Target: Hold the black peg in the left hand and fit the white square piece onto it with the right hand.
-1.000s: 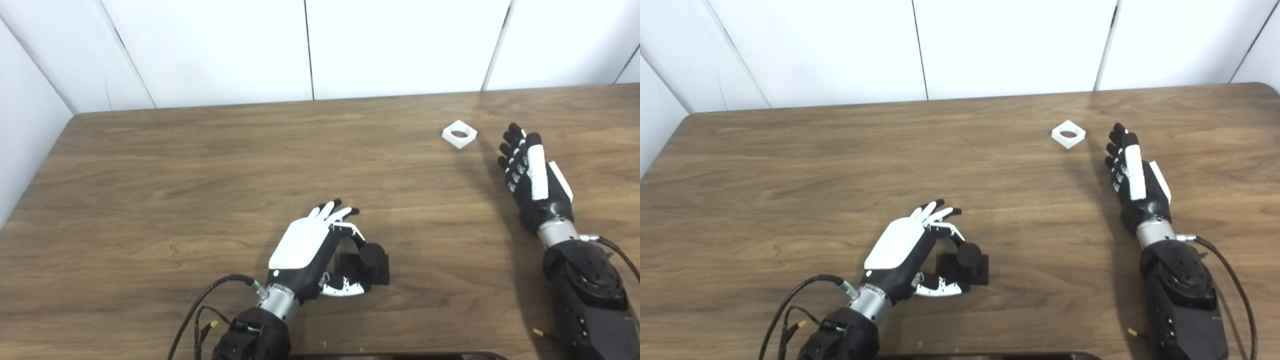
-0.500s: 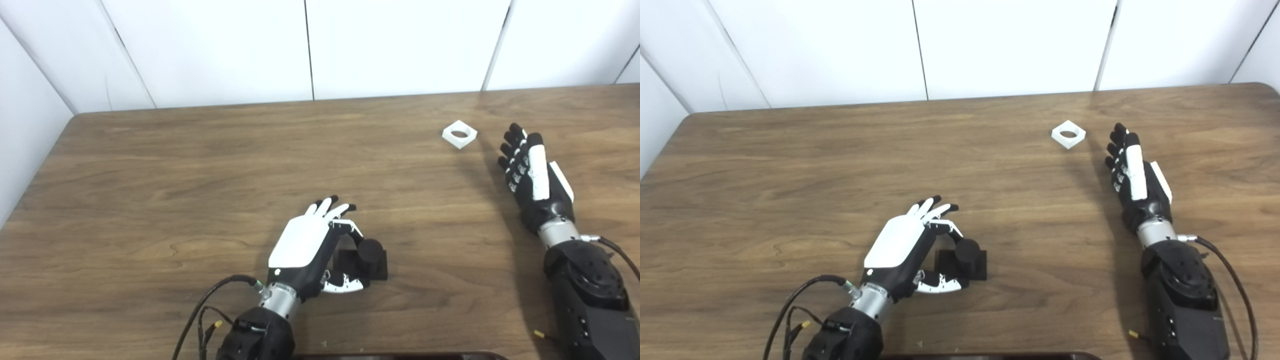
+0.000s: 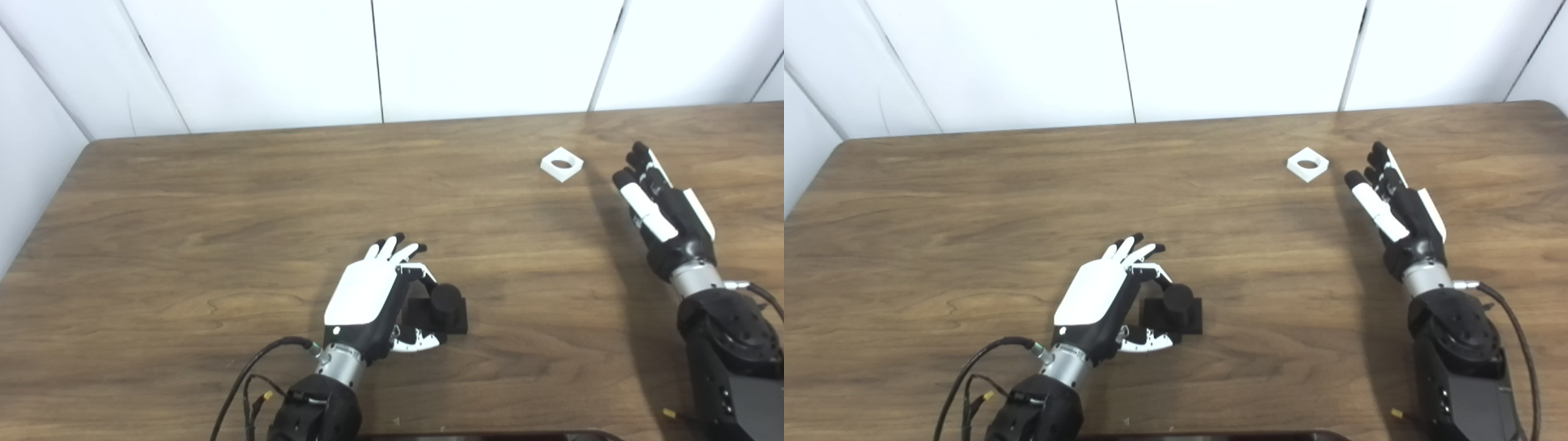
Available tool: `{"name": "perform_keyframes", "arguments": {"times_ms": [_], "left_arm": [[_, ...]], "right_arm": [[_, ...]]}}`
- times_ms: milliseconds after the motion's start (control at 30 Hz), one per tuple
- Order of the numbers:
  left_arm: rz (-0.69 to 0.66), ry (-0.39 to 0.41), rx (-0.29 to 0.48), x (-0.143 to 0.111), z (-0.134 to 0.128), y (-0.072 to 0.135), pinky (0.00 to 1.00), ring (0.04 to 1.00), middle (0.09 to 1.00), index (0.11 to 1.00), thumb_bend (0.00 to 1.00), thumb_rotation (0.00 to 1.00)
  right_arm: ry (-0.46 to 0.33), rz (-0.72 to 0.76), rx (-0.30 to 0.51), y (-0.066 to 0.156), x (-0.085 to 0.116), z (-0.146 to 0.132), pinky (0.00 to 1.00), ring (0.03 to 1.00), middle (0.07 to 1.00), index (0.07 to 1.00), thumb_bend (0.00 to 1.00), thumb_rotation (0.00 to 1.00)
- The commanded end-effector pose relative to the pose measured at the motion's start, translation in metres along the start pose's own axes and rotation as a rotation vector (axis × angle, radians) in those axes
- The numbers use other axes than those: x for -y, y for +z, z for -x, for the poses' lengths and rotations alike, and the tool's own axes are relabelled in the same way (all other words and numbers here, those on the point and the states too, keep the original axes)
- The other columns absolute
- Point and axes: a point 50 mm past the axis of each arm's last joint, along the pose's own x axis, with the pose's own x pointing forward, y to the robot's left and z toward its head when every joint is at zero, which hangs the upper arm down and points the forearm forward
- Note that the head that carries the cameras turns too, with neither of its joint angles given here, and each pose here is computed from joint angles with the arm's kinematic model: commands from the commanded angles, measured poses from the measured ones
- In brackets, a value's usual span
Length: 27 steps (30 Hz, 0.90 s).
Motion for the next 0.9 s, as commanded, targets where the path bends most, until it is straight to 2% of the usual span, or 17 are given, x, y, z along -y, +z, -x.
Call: {"name": "perform_keyframes", "arguments": {"times_ms": [0,167,400,633,867], "left_arm": [[-0.031,0.021,0.002,-0.003,-0.004,-0.001,1.00,1.000,0.910,0.491,0.52,0.07],[-0.028,0.024,0.001,-0.003,-0.004,-0.001,1.00,1.000,0.908,0.491,0.52,0.07],[-0.023,0.031,-0.008,-0.003,-0.004,-0.002,1.00,1.000,0.905,0.491,0.52,0.06],[-0.021,0.030,-0.013,-0.004,-0.003,-0.003,1.00,1.000,0.907,0.491,0.52,0.06],[-0.019,0.033,-0.008,-0.003,-0.001,-0.004,1.00,1.000,0.904,0.491,0.52,0.06]], "right_arm": [[0.003,0.089,0.126,0.042,0.006,-0.017,1.00,1.000,1.000,0.944,0.68,0.45],[0.016,0.358,0.166,0.071,0.013,-0.027,1.00,1.000,1.000,0.882,0.73,0.46],[0.049,0.579,0.194,0.103,0.019,-0.044,1.00,1.000,0.999,0.853,0.80,0.41],[0.104,0.869,0.181,0.123,0.021,-0.066,0.97,1.000,0.985,0.832,0.82,0.33],[0.180,1.035,0.134,0.130,0.021,-0.089,1.00,1.000,0.984,0.798,0.83,0.25]]}}
